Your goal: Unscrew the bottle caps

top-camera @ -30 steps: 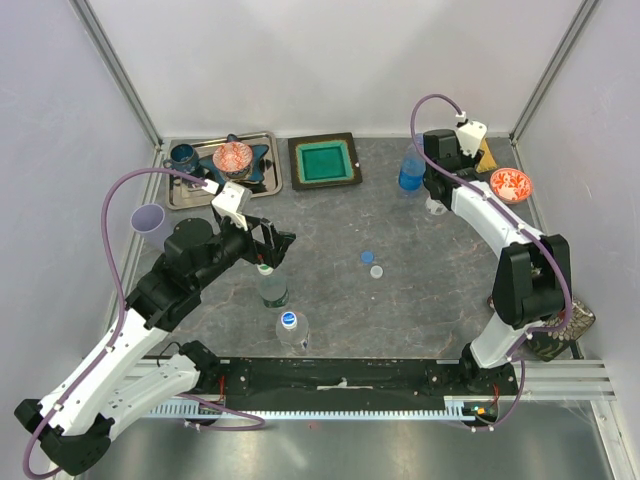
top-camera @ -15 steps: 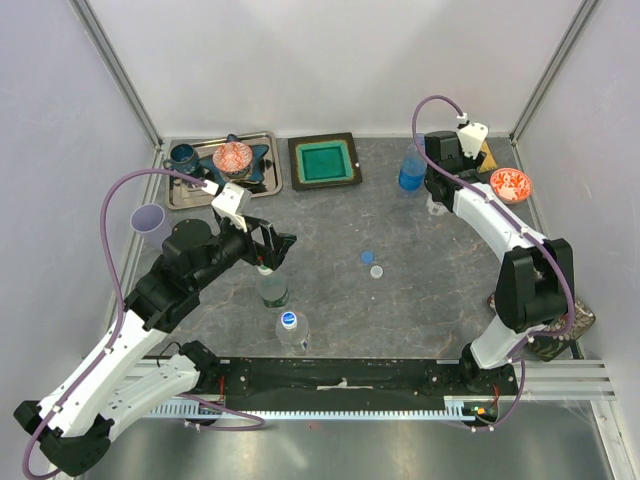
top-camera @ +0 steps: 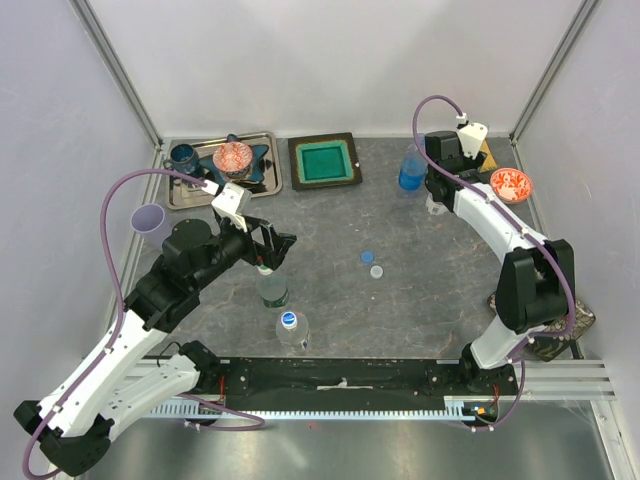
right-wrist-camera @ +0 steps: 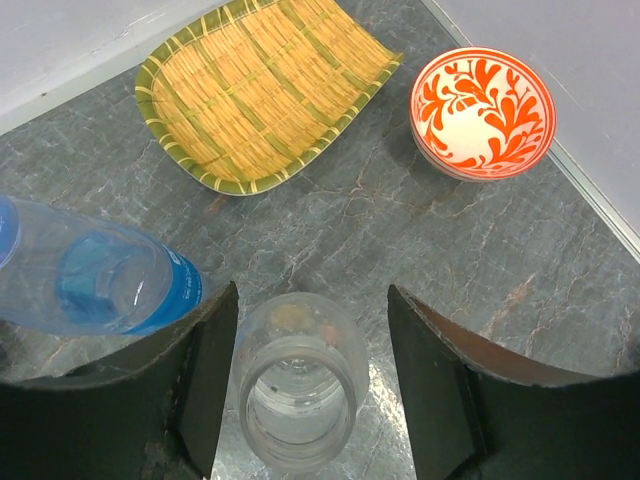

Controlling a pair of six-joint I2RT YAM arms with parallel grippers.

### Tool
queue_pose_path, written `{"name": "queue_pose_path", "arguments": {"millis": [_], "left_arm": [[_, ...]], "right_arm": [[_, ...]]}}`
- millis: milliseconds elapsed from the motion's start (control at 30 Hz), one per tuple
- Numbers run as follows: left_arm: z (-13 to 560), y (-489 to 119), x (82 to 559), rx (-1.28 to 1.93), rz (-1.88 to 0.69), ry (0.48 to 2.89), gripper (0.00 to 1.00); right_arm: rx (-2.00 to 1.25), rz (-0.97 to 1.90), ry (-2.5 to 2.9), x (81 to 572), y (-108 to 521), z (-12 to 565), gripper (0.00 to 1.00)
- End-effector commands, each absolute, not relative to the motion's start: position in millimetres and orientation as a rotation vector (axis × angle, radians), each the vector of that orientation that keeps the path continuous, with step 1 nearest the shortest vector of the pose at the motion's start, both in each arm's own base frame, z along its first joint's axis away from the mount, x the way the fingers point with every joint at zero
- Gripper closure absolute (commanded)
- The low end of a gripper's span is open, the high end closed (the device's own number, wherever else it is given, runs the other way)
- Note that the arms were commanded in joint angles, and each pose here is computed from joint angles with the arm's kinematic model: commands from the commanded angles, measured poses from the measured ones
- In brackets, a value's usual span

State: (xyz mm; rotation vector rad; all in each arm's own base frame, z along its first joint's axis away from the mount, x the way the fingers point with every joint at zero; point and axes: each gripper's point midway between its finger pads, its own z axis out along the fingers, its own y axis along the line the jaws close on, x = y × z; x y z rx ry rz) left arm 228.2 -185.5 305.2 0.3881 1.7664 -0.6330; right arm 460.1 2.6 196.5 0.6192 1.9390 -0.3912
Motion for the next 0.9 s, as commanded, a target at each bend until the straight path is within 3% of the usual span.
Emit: {"name": "queue_pose_path", "arguments": {"millis": [0, 867], "left_arm": [[322.2, -188.3, 227.3, 0.369, -0.672, 1.723, 0.01], [323.7, -189.9, 225.5, 0.376, -0.685, 1.718, 0.0]], "right_arm": [[0.627, -0.308, 1.86, 462.2, 8.8, 238.3, 0.31], [0.598, -0.23, 1.846, 462.2, 19.5, 259.7, 0.21]]}}
